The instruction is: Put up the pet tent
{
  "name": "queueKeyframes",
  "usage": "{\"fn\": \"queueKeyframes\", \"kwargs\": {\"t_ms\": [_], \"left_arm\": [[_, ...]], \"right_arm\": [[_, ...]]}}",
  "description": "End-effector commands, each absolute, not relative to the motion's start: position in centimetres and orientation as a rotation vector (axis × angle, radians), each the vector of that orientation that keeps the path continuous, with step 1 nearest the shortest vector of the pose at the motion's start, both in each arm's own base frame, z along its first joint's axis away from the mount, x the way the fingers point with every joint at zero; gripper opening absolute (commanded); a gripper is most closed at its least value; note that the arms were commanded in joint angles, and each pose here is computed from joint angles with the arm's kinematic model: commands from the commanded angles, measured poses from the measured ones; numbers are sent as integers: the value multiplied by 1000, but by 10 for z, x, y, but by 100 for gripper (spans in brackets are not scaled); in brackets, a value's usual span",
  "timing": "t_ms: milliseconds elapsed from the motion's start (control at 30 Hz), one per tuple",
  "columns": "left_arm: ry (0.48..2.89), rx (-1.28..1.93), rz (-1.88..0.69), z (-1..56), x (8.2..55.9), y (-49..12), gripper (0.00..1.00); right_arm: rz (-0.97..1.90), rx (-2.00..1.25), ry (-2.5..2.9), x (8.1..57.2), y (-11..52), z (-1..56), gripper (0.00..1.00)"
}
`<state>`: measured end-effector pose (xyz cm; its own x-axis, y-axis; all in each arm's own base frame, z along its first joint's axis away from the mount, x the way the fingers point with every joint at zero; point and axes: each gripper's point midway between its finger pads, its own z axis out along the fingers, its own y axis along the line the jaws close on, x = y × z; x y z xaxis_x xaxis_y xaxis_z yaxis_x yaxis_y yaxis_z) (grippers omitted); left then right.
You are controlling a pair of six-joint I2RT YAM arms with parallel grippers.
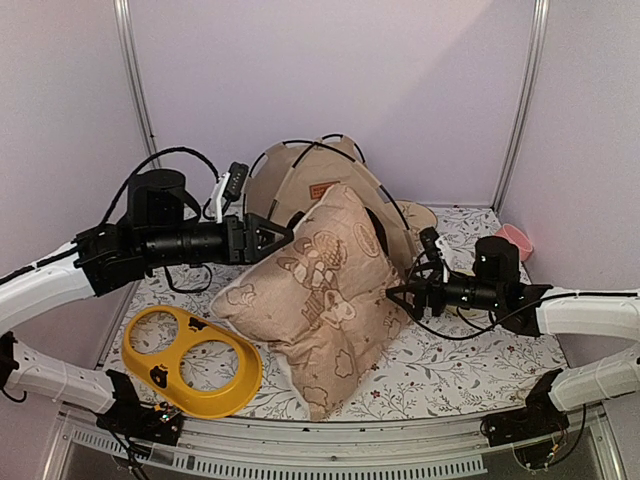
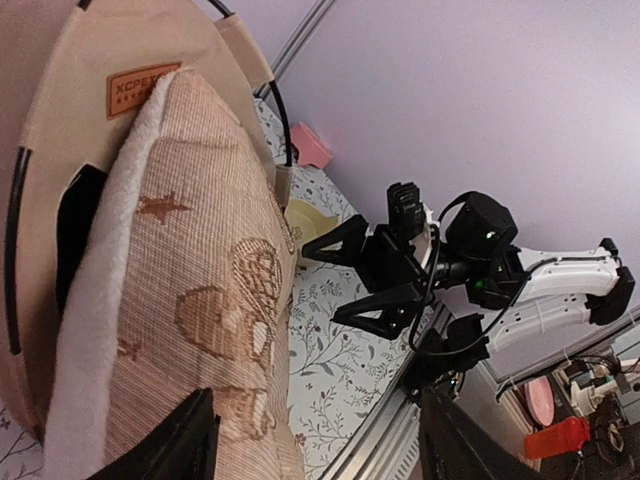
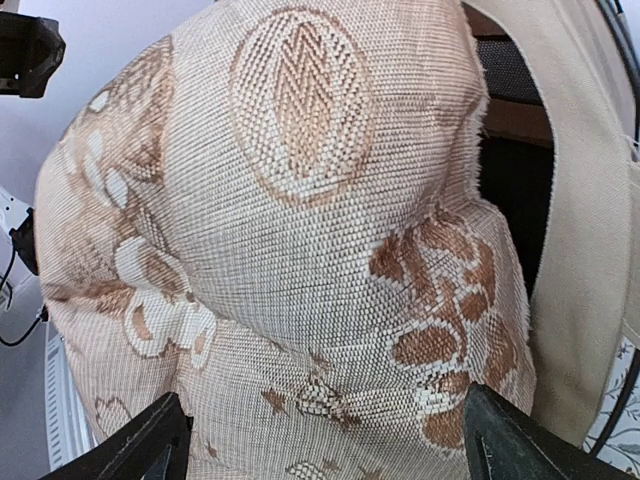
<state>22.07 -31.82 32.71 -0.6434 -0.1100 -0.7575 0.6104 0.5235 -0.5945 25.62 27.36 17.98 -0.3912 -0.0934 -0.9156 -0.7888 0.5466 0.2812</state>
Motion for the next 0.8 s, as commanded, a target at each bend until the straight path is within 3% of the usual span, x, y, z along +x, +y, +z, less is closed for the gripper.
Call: {"fn": "queueKeyframes", "kwargs": {"t_ms": [0,300,433,533,633,733,767], "left_arm": [[2089,406,-1041,305,197,-280,69],[2366,249,-1032,198,117,-251,70],[2389,260,-1048,171,109,-259,73],[2382,260,-986,159,119,-268,75],[2333,220,-957,157,135,-277,77],[2274,216,-974,159,148,-292,76],[2266,229,-962,158,151,-296,74]], "right_arm": [[838,-765,1748,275,290,196,97],[785,-741,1784,308,306,197,100],[778,-788,1778,311,315,199,100],[796,-840,1796,309,327,190,94],[813,-869,1831,308,339,181,77],[812,-879,1883,307,345,182,35],[797,-875,1896,307,345,186,26]]}}
